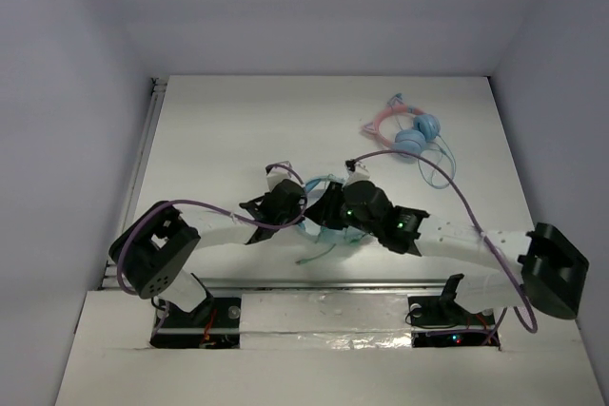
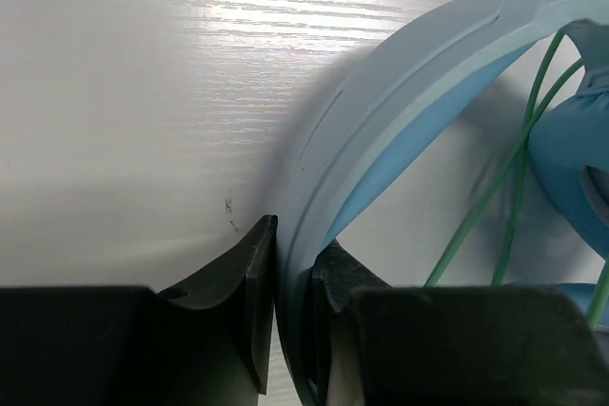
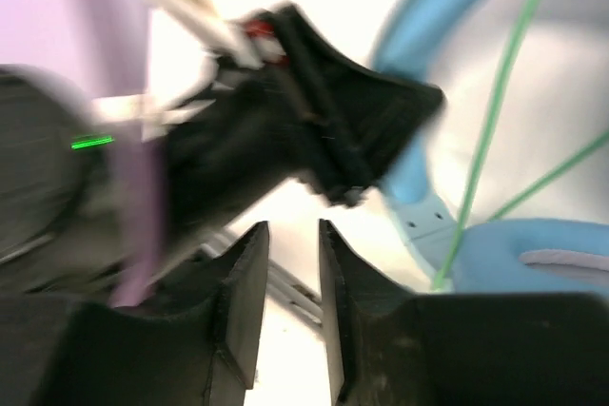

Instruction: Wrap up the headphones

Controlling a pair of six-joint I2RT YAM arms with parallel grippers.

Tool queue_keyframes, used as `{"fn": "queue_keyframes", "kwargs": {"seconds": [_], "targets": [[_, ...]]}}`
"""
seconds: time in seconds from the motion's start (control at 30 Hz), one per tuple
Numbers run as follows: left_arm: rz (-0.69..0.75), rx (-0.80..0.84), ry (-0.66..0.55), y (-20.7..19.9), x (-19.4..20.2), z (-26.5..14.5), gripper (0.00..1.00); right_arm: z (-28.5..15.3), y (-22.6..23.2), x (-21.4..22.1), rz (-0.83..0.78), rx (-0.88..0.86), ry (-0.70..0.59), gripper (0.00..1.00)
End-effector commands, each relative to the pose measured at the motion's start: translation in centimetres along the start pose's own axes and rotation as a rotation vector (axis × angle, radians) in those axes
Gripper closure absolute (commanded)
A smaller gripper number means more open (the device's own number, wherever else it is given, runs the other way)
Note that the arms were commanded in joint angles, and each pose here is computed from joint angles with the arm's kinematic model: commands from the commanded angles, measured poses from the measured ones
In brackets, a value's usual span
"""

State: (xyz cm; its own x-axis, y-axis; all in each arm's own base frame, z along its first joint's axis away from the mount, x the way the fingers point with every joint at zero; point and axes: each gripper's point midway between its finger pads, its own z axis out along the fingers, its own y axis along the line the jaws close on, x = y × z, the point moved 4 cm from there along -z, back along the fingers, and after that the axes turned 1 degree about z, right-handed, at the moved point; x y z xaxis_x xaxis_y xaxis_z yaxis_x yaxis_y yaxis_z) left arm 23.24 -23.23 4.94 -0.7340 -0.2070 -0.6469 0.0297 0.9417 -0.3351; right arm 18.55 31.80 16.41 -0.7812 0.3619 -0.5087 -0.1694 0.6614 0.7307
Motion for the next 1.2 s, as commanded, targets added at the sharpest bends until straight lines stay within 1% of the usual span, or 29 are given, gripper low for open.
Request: {"fn": "queue_keyframes", "kwargs": {"seconds": [0.0, 0.07, 0.1, 0.17, 0.2, 0.23, 0.27, 0.3, 0.33, 0.37, 0.47, 0.5, 0.53, 0.57, 0.67, 0.7, 0.73, 0.77, 0.8, 0.83, 0.87, 0.9, 0.93, 0.97, 1.07, 1.17], "targets": [[0.01, 0.022, 0.008, -0.9, -0.9, -0.3, 1.0, -2.6, 2.3, -3.0, -0.037, -0.055, -0.097, 0.7], [0.01, 0.014, -0.008, -0.8, -1.3, -0.4, 1.0, -3.7, 1.9, -3.9, -0.068, -0.021, -0.14, 0.74], [0.002, -0.003, -0.016, -0.4, -1.5, -0.4, 1.0, -4.6, 2.0, -4.3, -0.078, -0.018, -0.155, 0.78], [-0.016, -0.034, -0.045, 0.3, -2.2, -0.6, 1.0, -6.0, 1.9, -6.0, -0.115, 0.023, -0.226, 0.95], [-0.029, -0.043, -0.052, 0.7, -2.5, -0.6, 0.95, -6.1, 1.8, -6.0, -0.129, 0.036, -0.218, 0.95], [-0.039, -0.058, -0.067, 1.1, -2.9, -0.7, 0.76, -6.9, 1.8, -6.9, -0.137, 0.051, -0.264, 1.0], [-0.044, -0.064, -0.081, 1.2, -3.2, -1.1, 0.65, -7.4, 1.4, -7.2, -0.165, 0.076, -0.278, 1.0], [-0.059, -0.055, -0.12, 1.1, -4.2, -2.1, 0.53, -8.0, 1.7, -7.9, -0.175, 0.082, -0.306, 1.0], [-0.063, -0.064, -0.156, 1.3, -4.9, -2.6, 0.35, -8.8, 1.6, -8.7, -0.188, 0.097, -0.347, 1.0], [-0.071, -0.057, -0.186, 1.1, -5.7, -3.3, 0.3, -9.3, 1.6, -9.2, -0.222, 0.108, -0.366, 1.0], [-0.096, -0.026, -0.309, 0.4, -9.3, -6.6, 0.17, -11.6, 2.2, -11.1, -0.253, 0.107, -0.446, 1.0], [-0.107, -0.01, -0.354, 0.2, -10.6, -8.1, 0.16, -12.2, 2.5, -11.5, -0.257, 0.103, -0.465, 1.0], [-0.114, -0.007, -0.389, 0.1, -11.5, -9.0, 0.15, -13.0, 2.9, -12.2, -0.261, 0.097, -0.492, 0.97], [-0.121, 0.028, -0.437, -0.3, -12.9, -10.7, 0.15, -14.3, 3.2, -12.8, -0.27, 0.082, -0.521, 0.89], [-0.112, 0.106, -0.511, -1.1, -14.8, -13.6, 0.15, -17.1, 3.9, -14.5, -0.262, 0.058, -0.602, 0.76], [-0.127, 0.145, -0.547, -1.3, -15.5, -15.1, 0.14, -18.9, 4.2, -15.2, -0.252, 0.032, -0.644, 0.71], [-0.124, 0.18, -0.554, -1.6, -15.8, -15.9, 0.13, -20.1, 4.1, -15.9, -0.233, 0.044, -0.693, 0.6], [-0.131, 0.22, -0.585, -1.8, -16.5, -17.5, 0.12, -21.4, 4.0, -16.6, -0.213, 0.043, -0.733, 0.55], [-0.119, 0.234, -0.596, -1.8, -16.7, -18.2, 0.12, -22.5, 3.8, -17.1, -0.192, 0.041, -0.77, 0.48], [-0.114, 0.259, -0.601, -2.0, -16.9, -18.9, 0.11, -24.9, 3.3, -18.0, -0.139, 0.04, -0.85, 0.32], [-0.123, 0.276, -0.625, -2.0, -17.6, -20.0, 0.11, -26.2, 3.0, -18.5, -0.104, 0.038, -0.898, 0.27], [-0.115, 0.286, -0.636, -1.8, -17.8, -20.9, 0.1, -27.1, 2.4, -18.7, -0.075, 0.042, -0.929, 0.18], [-0.115, 0.299, -0.645, -1.8, -18.0, -21.7, 0.09, -29.1, 1.7, -19.1, -0.033, 0.033, -0.983, 0.01], [-0.125, 0.326, -0.675, -1.8, -18.5, -23.1, 0.09, -30.1, 1.4, -19.4, -0.012, 0.024, -1.02, 0.0], [-0.124, 0.385, -0.711, -1.4, -18.4, -25.1, 0.09, -31.6, 0.0, -19.3, 0.041, 0.016, -1.07, 0.0], [-0.125, 0.429, -0.747, -1.2, -18.3, -26.0, 0.09, -31.2, -0.3, -19.2, 0.042, 0.027, -1.069, 0.0]]}}
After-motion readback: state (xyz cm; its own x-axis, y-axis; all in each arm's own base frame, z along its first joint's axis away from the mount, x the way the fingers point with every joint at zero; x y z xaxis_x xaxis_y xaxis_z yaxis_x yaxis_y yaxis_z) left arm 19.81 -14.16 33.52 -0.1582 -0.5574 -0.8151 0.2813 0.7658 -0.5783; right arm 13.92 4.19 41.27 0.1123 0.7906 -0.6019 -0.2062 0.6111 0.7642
